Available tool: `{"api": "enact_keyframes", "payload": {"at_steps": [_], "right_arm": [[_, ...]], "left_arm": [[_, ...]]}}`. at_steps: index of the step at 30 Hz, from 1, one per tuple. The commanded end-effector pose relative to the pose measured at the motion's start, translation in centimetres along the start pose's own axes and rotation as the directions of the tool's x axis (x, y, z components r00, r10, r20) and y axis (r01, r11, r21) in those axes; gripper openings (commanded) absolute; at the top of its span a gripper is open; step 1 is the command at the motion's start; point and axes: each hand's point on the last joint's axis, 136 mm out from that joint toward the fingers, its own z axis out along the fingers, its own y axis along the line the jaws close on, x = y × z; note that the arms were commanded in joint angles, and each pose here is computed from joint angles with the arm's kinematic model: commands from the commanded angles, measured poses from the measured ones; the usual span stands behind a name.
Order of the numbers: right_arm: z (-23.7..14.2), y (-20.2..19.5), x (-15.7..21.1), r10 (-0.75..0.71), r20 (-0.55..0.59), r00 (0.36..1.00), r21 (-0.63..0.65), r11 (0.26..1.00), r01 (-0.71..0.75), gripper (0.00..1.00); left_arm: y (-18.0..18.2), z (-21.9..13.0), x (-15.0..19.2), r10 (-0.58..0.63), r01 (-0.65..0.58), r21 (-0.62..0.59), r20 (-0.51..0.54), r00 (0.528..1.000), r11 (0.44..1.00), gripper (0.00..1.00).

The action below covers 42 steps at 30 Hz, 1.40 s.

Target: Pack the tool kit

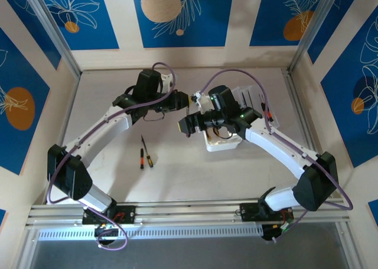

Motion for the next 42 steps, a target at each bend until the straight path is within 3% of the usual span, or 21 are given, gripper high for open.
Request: {"api": "enact_keyframes", "payload": {"at_steps": [1, 11, 12, 14, 17, 21, 26, 31, 42], "right_arm": [[0.5, 0.9, -1.4, 0.006, 0.033, 0.999, -0.032, 0.999, -0.005, 0.70], [0.4, 1.7, -2.1, 0.012, 0.056, 0.998, -0.041, 0.999, -0.009, 0.02], [0.2, 1.6, -2.0, 0.010, 0.057, 0.998, -0.034, 0.999, -0.008, 0.00], [-0.2, 1.3, -1.9, 0.003, 0.059, 0.998, -0.013, 1.000, -0.002, 0.00], [-1.3, -0.2, -1.3, 0.000, 0.037, 0.999, 0.040, 0.999, -0.002, 0.00], [-3.3, -3.5, 0.1, 0.006, -0.017, 1.000, 0.145, 0.989, -0.003, 0.00], [-6.3, -9.5, 1.6, 0.058, -0.081, 0.995, 0.339, 0.941, -0.028, 0.00], [-8.7, -14.9, 2.3, 0.128, -0.106, 0.986, 0.507, 0.860, -0.057, 0.00], [-7.3, -21.3, 3.0, 0.186, -0.206, 0.961, 0.656, 0.755, -0.005, 0.00]], "left_arm": [[-3.4, -0.9, -1.6, 0.044, -0.049, 0.095, 0.048, 0.998, 0.994, 0.00], [-3.3, -1.3, -1.1, 0.052, -0.057, 0.095, 0.057, 0.997, 0.994, 0.00], [-2.9, -1.2, -1.0, 0.058, -0.062, 0.078, 0.054, 0.997, 0.995, 0.00], [-1.6, -1.4, -0.9, 0.075, -0.076, 0.015, 0.054, 0.996, 0.997, 0.16], [2.8, -2.9, -1.0, 0.112, -0.100, -0.198, 0.051, 0.992, 0.975, 0.58], [8.6, -6.9, -1.2, 0.113, -0.086, -0.425, 0.038, 0.993, 0.901, 0.99], [13.2, -12.0, -0.4, 0.119, -0.094, -0.615, 0.001, 0.993, 0.783, 1.00], [17.6, -14.4, 2.4, 0.058, -0.081, -0.724, -0.057, 0.997, 0.685, 1.00], [20.0, -13.0, 6.0, -0.029, -0.053, -0.714, -0.102, 0.994, 0.698, 1.00]]}}
